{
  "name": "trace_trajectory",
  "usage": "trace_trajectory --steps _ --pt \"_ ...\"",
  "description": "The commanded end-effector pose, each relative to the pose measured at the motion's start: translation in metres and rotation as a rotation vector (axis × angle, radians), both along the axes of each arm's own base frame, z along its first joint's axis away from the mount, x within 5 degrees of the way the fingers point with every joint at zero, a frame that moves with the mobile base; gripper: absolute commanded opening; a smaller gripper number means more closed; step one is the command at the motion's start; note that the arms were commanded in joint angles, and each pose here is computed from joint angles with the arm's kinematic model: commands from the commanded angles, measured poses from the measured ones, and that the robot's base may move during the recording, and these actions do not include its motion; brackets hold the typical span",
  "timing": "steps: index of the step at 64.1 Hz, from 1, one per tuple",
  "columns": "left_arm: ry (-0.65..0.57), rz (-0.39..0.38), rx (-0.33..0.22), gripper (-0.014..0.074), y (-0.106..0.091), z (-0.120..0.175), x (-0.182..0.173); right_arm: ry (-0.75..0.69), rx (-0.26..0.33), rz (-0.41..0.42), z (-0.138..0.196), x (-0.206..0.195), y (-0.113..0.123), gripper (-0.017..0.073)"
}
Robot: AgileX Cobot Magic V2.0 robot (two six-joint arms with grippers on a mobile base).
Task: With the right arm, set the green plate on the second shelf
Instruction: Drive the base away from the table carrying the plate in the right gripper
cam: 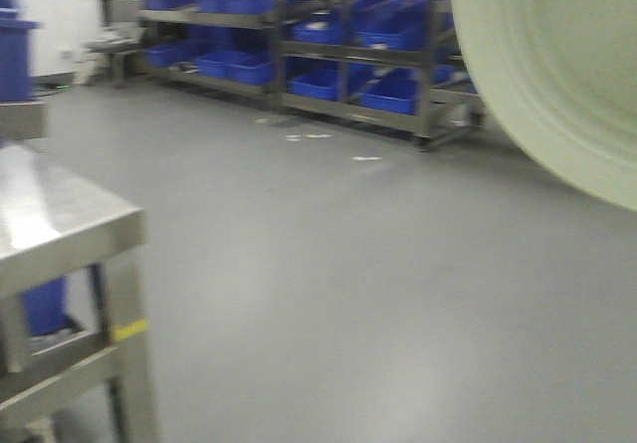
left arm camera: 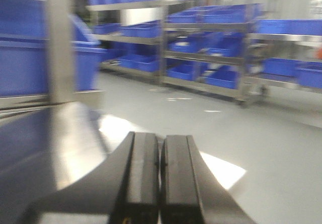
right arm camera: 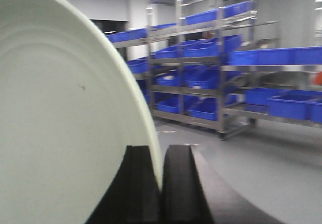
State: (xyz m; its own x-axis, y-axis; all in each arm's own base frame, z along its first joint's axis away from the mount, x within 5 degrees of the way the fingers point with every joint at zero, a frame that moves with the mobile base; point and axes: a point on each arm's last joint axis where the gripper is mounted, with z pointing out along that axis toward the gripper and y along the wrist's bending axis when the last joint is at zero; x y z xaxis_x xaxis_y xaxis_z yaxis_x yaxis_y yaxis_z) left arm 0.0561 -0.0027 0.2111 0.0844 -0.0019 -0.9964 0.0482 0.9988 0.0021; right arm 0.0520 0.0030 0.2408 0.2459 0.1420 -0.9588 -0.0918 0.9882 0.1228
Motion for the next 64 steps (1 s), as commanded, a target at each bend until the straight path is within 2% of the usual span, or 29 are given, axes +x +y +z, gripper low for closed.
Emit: trace_trajectory --steps 1,64 --pt "-0.058 0.001 -0.013 0.013 0.0002 -0.0052 -0.0003 -0.135 0.025 0.001 0.0202 -0.0052 -0.0007 0.0053" --pt "-0.058 -0.005 -0.013 0.013 -0.0001 -0.0052 -0.0003 -0.135 0.025 0.001 0.0202 -0.0052 -0.0007 0.0053"
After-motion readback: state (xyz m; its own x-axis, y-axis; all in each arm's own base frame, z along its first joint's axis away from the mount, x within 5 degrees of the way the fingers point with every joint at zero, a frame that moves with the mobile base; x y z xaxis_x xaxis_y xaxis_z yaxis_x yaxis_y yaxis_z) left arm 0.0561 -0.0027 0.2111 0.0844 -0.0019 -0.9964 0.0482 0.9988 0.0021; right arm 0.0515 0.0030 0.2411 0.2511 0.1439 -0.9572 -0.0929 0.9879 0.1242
